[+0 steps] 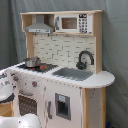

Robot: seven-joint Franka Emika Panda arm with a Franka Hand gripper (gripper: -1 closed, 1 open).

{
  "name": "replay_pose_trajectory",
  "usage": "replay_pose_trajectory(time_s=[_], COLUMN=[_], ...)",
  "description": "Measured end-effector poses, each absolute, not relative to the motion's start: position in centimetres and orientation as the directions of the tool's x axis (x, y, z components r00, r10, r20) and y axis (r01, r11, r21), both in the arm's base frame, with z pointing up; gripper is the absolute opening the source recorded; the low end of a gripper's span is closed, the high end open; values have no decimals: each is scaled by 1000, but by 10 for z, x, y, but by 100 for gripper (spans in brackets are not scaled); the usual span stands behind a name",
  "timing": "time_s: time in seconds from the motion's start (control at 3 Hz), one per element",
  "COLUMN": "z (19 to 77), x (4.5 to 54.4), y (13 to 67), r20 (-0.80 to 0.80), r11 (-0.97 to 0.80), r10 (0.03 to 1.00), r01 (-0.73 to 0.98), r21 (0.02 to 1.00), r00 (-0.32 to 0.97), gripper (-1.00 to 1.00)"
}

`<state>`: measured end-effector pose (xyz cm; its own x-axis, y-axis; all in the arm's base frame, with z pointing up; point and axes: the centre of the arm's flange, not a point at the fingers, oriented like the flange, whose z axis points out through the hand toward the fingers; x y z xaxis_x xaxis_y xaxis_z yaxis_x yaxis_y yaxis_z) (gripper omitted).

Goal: Play with the kitchen

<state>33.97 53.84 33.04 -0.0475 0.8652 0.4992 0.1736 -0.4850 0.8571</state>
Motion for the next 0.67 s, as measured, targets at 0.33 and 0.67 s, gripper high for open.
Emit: replay_pose_trajectory(time_s=[0.33, 0.67], z=[346, 352], x=[326, 309], y=[537, 526], r20=[478, 482], r11=[-471, -479], r10=[877, 876], r01=[114, 78], r21=[875, 874], r00=[-43, -25], gripper=[100, 100])
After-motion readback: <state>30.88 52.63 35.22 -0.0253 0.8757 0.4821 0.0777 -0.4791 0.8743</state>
